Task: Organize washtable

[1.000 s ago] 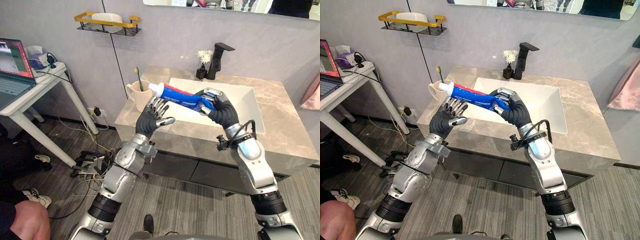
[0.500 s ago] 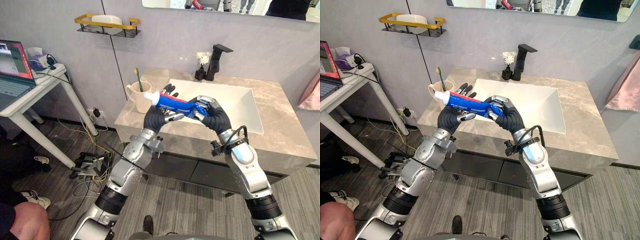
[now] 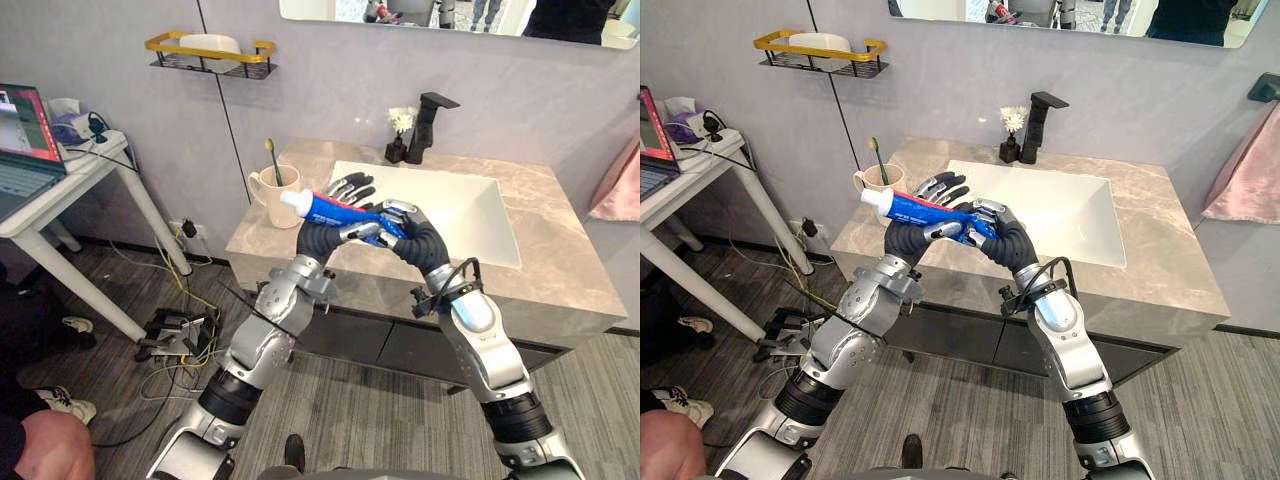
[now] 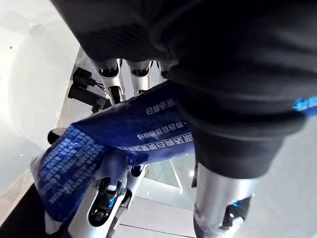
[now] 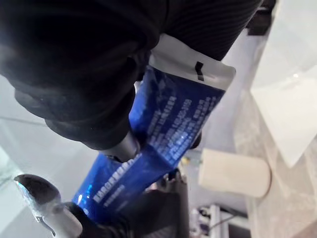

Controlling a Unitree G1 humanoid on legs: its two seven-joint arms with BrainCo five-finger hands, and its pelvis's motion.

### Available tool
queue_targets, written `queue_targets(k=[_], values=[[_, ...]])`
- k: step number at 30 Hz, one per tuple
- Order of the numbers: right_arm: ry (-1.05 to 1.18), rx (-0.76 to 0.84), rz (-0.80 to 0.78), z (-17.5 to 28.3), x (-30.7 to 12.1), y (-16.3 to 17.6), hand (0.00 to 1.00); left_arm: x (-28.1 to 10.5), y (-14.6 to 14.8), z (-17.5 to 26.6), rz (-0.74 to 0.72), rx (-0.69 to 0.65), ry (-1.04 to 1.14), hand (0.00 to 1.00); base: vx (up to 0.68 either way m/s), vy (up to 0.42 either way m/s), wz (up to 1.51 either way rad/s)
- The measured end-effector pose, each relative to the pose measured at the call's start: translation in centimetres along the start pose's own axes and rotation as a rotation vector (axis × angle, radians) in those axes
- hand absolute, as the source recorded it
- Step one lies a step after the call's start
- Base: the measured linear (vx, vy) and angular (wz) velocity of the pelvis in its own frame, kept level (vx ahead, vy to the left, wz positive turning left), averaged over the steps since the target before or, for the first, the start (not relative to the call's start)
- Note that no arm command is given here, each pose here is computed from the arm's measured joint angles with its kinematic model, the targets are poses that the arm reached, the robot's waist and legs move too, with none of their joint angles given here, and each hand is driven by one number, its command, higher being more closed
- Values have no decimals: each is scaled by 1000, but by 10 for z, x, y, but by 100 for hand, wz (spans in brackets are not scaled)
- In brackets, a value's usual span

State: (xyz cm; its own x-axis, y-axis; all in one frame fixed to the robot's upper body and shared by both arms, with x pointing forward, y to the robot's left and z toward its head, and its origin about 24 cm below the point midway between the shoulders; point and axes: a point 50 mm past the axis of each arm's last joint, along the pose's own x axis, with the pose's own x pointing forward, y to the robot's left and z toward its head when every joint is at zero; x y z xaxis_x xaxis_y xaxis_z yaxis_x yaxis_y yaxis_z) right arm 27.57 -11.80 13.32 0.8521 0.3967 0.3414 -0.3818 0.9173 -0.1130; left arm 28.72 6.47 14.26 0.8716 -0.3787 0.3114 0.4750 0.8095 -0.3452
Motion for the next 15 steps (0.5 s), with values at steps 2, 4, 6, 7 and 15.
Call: queue_targets(k=[2, 4, 6, 7, 15], values=[[11, 12, 0, -4, -4, 2, 100, 0, 3, -2, 12, 2, 8, 100, 0, 0, 0], [22, 19, 6, -6, -6, 3, 100, 0, 4, -3, 28, 3, 11, 100, 0, 0, 0], [26, 23, 23, -7, -6, 7, 100, 0, 6, -1, 38, 3, 5, 100, 0, 0, 0], [27, 25, 27, -7, -6, 9, 100, 0, 6, -1, 40, 3, 3, 100, 0, 0, 0], [33, 59, 38, -10, -8, 13, 100, 1, 5, 1, 40, -12, -11, 100, 0, 0, 0]])
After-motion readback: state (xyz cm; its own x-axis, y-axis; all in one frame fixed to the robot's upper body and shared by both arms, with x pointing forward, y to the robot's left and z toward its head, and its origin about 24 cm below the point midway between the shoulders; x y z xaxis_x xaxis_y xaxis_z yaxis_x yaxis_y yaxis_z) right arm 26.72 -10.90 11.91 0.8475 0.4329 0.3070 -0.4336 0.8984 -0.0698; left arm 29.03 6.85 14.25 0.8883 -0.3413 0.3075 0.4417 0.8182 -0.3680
